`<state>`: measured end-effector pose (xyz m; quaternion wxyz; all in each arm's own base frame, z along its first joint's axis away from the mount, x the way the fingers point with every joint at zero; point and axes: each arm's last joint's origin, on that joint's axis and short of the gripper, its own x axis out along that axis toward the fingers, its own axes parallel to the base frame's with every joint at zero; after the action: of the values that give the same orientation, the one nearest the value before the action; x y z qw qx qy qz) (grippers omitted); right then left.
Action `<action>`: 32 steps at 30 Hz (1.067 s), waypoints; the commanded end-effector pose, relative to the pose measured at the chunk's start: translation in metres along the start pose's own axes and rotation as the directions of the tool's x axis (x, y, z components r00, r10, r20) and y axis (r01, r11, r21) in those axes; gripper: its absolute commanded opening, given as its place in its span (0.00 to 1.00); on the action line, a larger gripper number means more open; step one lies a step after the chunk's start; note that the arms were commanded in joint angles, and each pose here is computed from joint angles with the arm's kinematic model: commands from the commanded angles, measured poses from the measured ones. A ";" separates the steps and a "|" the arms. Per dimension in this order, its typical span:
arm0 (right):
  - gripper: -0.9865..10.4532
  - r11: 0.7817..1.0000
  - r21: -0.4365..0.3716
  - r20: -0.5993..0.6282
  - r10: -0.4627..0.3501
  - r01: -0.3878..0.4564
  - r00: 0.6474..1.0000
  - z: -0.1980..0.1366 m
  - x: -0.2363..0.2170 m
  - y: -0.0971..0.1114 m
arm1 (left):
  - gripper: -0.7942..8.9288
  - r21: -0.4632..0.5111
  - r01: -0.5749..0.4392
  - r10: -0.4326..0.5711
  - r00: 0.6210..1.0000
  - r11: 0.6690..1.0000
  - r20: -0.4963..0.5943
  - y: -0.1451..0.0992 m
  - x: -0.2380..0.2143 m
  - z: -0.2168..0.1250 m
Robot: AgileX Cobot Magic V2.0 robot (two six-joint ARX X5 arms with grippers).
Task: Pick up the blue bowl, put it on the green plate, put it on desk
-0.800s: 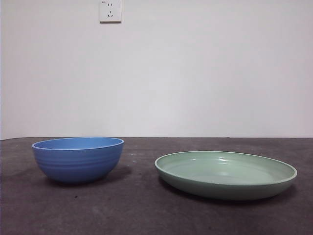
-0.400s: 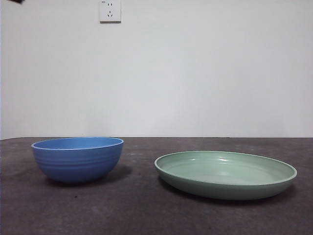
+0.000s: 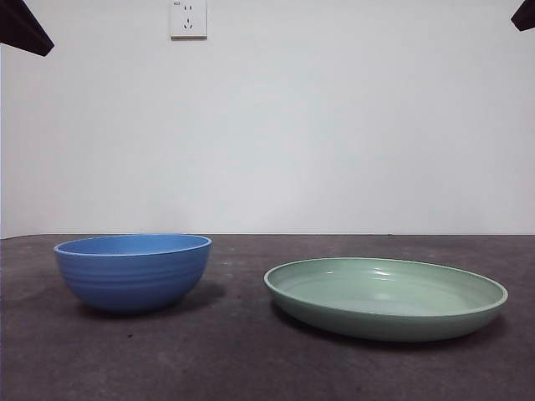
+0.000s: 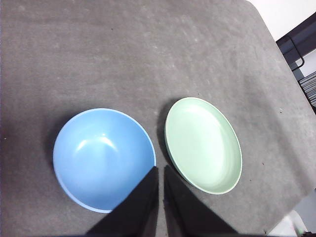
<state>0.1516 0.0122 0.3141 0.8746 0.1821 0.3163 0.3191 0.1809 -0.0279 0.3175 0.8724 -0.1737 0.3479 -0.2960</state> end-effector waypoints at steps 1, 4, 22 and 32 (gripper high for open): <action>0.11 0.999 -0.033 0.013 0.000 0.000 1.000 0.004 -0.002 0.002 | 0.14 0.034 0.012 -0.012 1.000 0.999 0.018 -0.003 -0.002 0.006; 0.30 1.000 -0.026 0.011 0.000 0.000 1.000 0.004 -0.002 0.002 | 0.35 0.033 0.012 -0.012 1.000 0.999 0.018 -0.003 -0.002 0.006; 0.66 1.000 -0.012 0.004 0.008 -0.008 1.000 0.003 -0.002 0.002 | 0.72 -0.006 -0.034 0.033 0.999 0.999 -0.037 0.003 0.004 0.003; 0.66 1.000 0.002 0.004 0.009 -0.009 1.000 0.003 -0.002 0.002 | 0.71 -0.139 -0.240 0.199 0.946 0.961 -0.258 0.047 0.057 0.000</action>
<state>0.1510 0.0124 0.3135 0.8723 0.1840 0.3205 0.3203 0.2251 -0.0266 0.2666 0.8337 -0.1712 0.4906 -0.1868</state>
